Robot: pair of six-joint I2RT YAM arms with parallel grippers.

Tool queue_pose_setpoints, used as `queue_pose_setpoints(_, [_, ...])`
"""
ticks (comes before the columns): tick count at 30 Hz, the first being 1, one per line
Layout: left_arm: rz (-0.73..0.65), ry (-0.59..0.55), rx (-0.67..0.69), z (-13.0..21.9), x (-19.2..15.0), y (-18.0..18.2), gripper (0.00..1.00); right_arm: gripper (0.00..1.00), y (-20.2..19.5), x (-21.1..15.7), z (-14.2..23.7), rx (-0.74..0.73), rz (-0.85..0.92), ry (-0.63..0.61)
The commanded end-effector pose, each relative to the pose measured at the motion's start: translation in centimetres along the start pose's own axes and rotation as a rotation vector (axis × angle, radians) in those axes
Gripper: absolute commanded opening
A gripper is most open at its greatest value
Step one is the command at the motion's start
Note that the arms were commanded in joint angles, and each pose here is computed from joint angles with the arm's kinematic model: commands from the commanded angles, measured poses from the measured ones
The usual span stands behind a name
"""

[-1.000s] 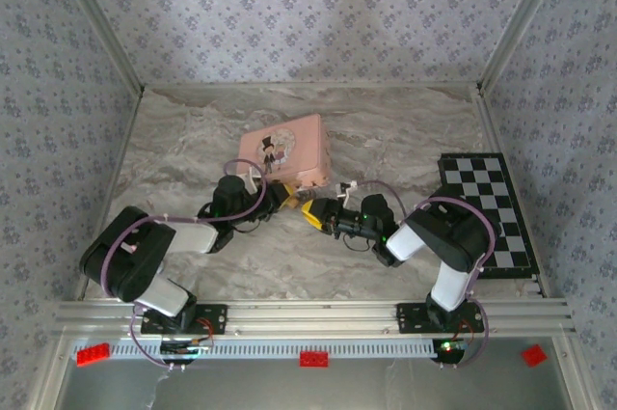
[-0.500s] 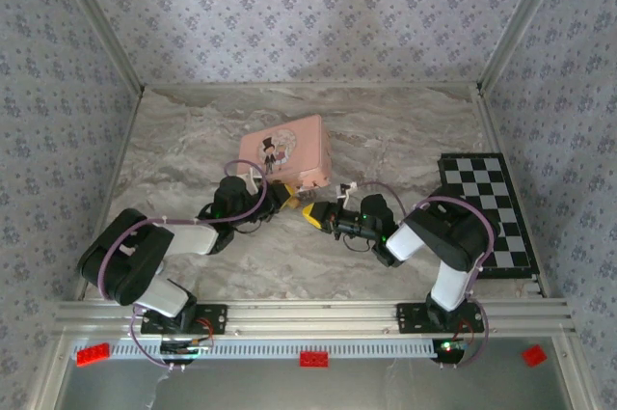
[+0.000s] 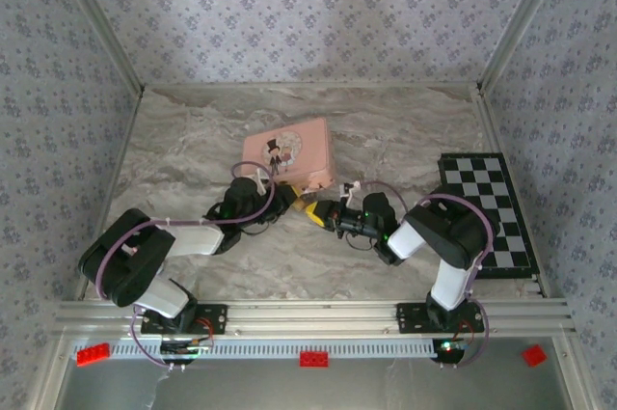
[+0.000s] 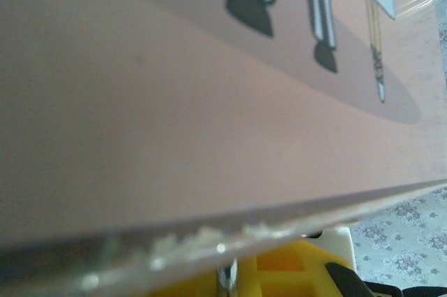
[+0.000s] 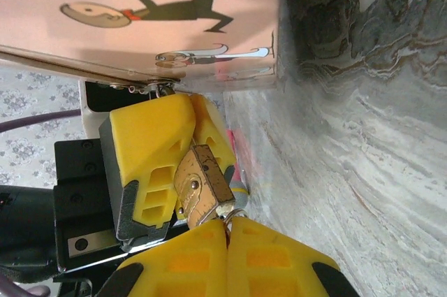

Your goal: Unlock a padlock with a key

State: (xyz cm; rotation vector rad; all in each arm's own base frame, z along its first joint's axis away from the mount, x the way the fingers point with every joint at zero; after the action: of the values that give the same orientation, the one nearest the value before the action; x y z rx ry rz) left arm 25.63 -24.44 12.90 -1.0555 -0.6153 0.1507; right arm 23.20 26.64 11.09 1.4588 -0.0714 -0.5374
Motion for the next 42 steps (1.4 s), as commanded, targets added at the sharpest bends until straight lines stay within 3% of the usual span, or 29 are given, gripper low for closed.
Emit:
queue_pose_setpoints(1, [-0.060,0.102,-0.218,-0.2,-1.3,-5.7,0.00,0.00,2.1,0.3,-0.6,0.072,0.023,-0.002])
queue_pose_setpoints(8, [-0.058,0.112,-0.134,-0.3,-1.6,-4.3,0.00,0.04,1.4,0.6,-0.1,0.056,0.013,-0.018])
queue_pose_setpoints(16, [-0.002,0.067,0.094,1.0,-0.4,-0.1,0.00,0.39,-1.8,1.1,1.6,-0.093,0.022,-0.077])
queue_pose_setpoints(21, [0.026,0.040,0.157,1.8,0.4,1.3,0.00,0.44,-1.7,0.4,2.8,-0.192,0.163,-0.100])
queue_pose_setpoints(24, [0.051,0.020,0.178,2.2,0.8,2.0,0.00,0.44,-0.7,-0.8,3.3,-0.353,0.365,-0.134])
queue_pose_setpoints(29, [0.075,0.023,0.169,2.0,1.0,2.2,0.00,0.43,2.2,-3.4,4.4,-0.534,0.910,-0.241])
queue_pose_setpoints(37, [0.093,0.051,0.175,1.6,0.7,2.6,0.00,0.43,1.6,-6.6,4.1,-0.382,1.546,-0.260])
queue_pose_setpoints(42, [0.093,0.064,0.186,1.7,0.4,2.8,0.00,0.43,0.4,-7.5,3.1,-0.413,1.736,-0.250])
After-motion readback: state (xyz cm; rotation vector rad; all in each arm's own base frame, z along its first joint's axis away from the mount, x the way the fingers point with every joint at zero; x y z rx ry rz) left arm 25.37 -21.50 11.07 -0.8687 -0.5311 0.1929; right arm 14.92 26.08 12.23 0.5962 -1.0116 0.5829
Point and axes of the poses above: each hand's point on the last joint's axis, 136 mm out from that joint toward the fingers, its own z axis back along the fingers, its own y axis along the line the jaws close on, x = y × z, the point moved 5 cm from there along z, back along the fingers, and after that the axes turned 15 degrees about -z, right-handed, at the moved point
